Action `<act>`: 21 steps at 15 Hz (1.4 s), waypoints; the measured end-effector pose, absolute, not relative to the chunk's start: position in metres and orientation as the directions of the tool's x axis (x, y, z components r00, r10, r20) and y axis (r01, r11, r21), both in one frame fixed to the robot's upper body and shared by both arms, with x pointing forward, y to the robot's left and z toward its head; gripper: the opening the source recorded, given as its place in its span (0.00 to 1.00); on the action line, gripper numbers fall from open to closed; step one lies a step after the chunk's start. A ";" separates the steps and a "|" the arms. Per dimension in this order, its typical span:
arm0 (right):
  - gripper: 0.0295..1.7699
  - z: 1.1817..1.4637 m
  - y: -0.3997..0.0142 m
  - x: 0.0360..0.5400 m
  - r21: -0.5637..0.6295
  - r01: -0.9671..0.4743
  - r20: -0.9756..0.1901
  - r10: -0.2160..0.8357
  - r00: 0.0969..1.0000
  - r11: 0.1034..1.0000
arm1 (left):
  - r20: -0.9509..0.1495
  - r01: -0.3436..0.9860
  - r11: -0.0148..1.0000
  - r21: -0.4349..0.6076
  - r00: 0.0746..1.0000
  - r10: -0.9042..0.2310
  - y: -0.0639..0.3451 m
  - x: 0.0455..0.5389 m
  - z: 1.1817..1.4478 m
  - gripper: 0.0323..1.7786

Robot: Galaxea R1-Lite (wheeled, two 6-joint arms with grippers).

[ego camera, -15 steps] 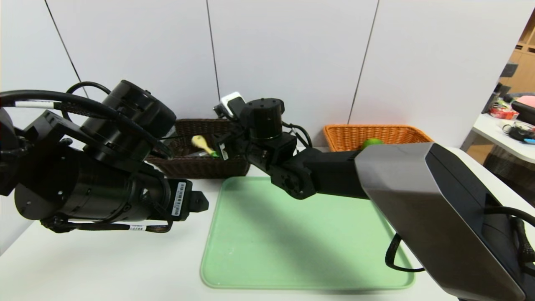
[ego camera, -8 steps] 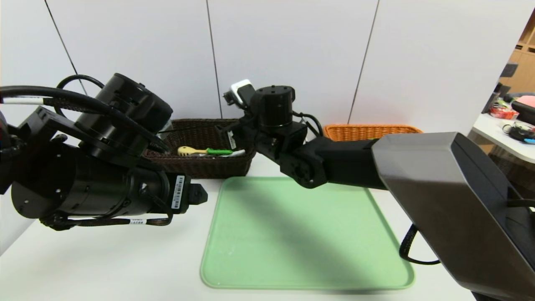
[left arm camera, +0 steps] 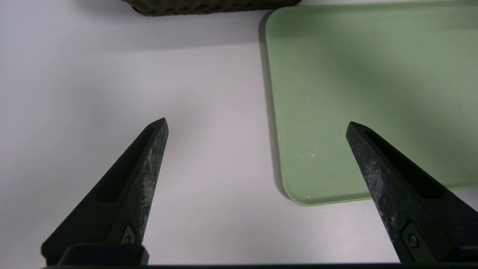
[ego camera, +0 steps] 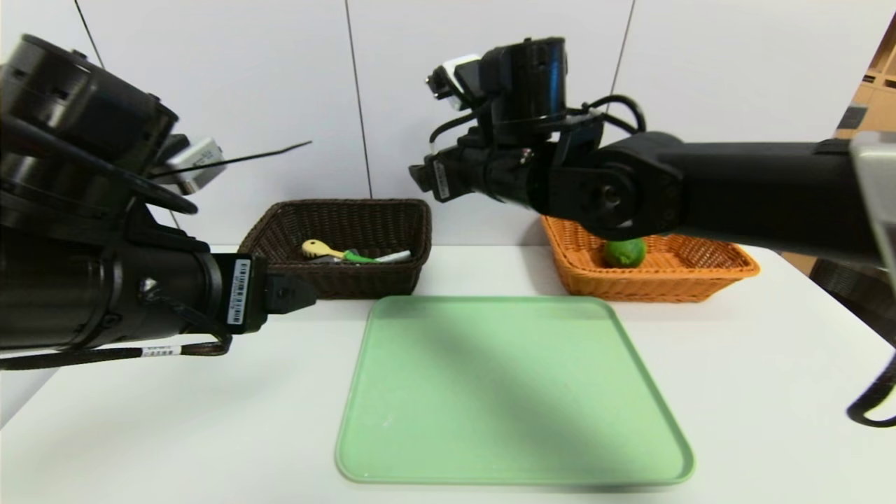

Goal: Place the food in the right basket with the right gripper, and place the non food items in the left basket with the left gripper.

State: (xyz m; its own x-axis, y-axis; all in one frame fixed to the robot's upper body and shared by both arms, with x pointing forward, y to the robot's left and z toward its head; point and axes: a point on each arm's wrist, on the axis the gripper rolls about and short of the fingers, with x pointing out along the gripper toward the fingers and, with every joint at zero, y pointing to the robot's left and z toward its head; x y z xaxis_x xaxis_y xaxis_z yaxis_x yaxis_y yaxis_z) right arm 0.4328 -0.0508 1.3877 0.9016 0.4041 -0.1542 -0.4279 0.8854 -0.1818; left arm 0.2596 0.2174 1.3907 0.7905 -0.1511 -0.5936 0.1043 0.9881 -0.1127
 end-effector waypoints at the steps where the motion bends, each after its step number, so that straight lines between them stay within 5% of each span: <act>1: 0.91 1.400 -0.060 0.422 -0.173 -0.416 -0.179 0.387 0.905 0.893 | -0.573 0.106 0.988 -0.110 0.806 -0.151 0.222 0.255 1.396 0.95; 5: 0.93 1.426 -0.099 0.372 -0.126 -0.372 -0.335 0.313 0.888 0.920 | -0.528 0.106 0.988 -0.116 0.836 -0.151 0.233 0.240 1.407 0.95; 11: 0.95 1.417 -0.189 0.290 -0.106 -0.272 -0.531 0.177 0.829 0.956 | -0.523 0.100 0.989 -0.105 0.841 -0.141 0.241 0.230 1.403 0.95; 21: 0.96 1.396 -0.310 0.173 -0.107 -0.028 -0.449 -0.023 0.893 0.994 | -0.516 -0.092 0.995 0.045 0.851 0.102 0.280 0.200 1.372 0.95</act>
